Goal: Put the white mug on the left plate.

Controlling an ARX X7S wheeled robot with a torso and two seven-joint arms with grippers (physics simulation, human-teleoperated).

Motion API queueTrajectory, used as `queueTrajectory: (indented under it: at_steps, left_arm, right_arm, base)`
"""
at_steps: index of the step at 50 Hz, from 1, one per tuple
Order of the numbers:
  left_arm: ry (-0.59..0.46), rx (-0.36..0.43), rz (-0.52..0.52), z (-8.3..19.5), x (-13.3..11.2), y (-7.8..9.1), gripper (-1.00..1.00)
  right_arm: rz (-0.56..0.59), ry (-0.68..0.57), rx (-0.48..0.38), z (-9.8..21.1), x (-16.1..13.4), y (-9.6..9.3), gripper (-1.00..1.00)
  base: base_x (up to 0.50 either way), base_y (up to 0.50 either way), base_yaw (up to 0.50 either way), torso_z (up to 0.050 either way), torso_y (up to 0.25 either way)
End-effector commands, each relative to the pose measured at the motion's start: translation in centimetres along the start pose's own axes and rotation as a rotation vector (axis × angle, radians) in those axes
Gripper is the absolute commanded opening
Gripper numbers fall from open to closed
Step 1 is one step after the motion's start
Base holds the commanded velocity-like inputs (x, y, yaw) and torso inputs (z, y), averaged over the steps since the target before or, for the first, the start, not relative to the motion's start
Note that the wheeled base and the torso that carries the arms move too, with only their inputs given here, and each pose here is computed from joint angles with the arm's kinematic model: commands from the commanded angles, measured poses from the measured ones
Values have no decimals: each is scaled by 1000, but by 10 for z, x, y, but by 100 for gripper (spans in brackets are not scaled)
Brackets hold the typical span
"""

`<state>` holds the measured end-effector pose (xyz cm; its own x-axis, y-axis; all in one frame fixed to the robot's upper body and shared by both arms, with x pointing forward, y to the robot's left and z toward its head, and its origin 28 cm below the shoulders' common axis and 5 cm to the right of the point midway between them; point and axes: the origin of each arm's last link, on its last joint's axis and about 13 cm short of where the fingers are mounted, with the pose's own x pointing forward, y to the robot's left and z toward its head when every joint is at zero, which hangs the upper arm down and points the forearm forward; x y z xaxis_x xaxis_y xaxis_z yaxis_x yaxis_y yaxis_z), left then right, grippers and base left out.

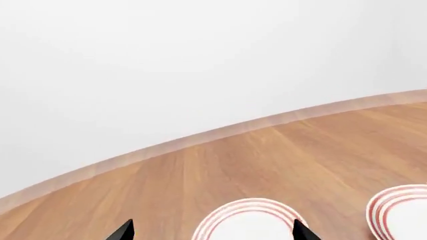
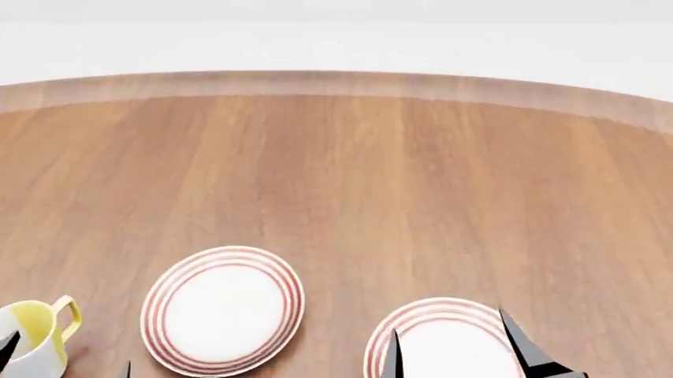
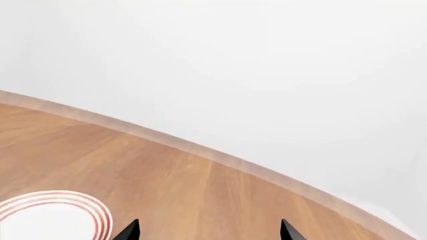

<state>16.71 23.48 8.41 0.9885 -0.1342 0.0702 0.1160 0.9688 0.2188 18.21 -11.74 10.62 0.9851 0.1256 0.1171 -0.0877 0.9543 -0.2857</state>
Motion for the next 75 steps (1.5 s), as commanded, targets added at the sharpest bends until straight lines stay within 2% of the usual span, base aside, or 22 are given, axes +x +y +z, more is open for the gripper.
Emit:
queueTrajectory:
  at_steps: [1, 17, 21, 28, 41, 43, 52, 55, 60, 75]
  left_arm:
    - [2, -2, -7, -2, 0, -1, 100]
    - [-2, 9, -15, -4, 3, -3, 100]
    - [-10, 25, -89, -2, -4, -3, 100]
    - [-69, 97, -213, 8, -29, 2, 100]
    - [-67, 145, -259, -1, -73, 9, 100]
    - [-77, 180, -311, -2, -83, 8, 100]
    - [-101, 182, -306, -1, -113, 14, 100]
    - [-106, 157, -290, -4, -115, 14, 100]
    - [-84, 159, -298, -7, -131, 15, 100]
    - [-72, 176, -296, -7, -156, 18, 100]
  right_arm:
    - [-2, 2, 1, -2, 0, 0, 100]
    - [-3, 4, 4, -4, -1, 0, 100]
    - [-2, 3, 2, -3, -2, 0, 100]
    - [-6, 0, 3, -4, -1, 0, 100]
    - [0, 10, 4, -9, -2, 1, 100]
    - [1, 10, 5, -8, -2, 1, 100]
    - [1, 6, 3, -7, -1, 1, 100]
    - [-1, 7, 5, -9, -1, 1, 100]
    - [-2, 4, 9, -7, -1, 2, 100]
    - [-2, -3, 11, -4, -2, 1, 100]
  base:
    - [375, 0, 0, 0, 0]
    - [277, 0, 0, 0, 1]
    - [0, 0, 0, 0, 0]
    - [0, 0, 0, 0, 0]
    - [0, 0, 0, 0, 0]
    - [0, 0, 0, 0, 0]
    - [0, 0, 0, 0, 0]
    - [0, 0, 0, 0, 0]
    - [0, 0, 0, 0, 0]
    - [0, 0, 0, 0, 0]
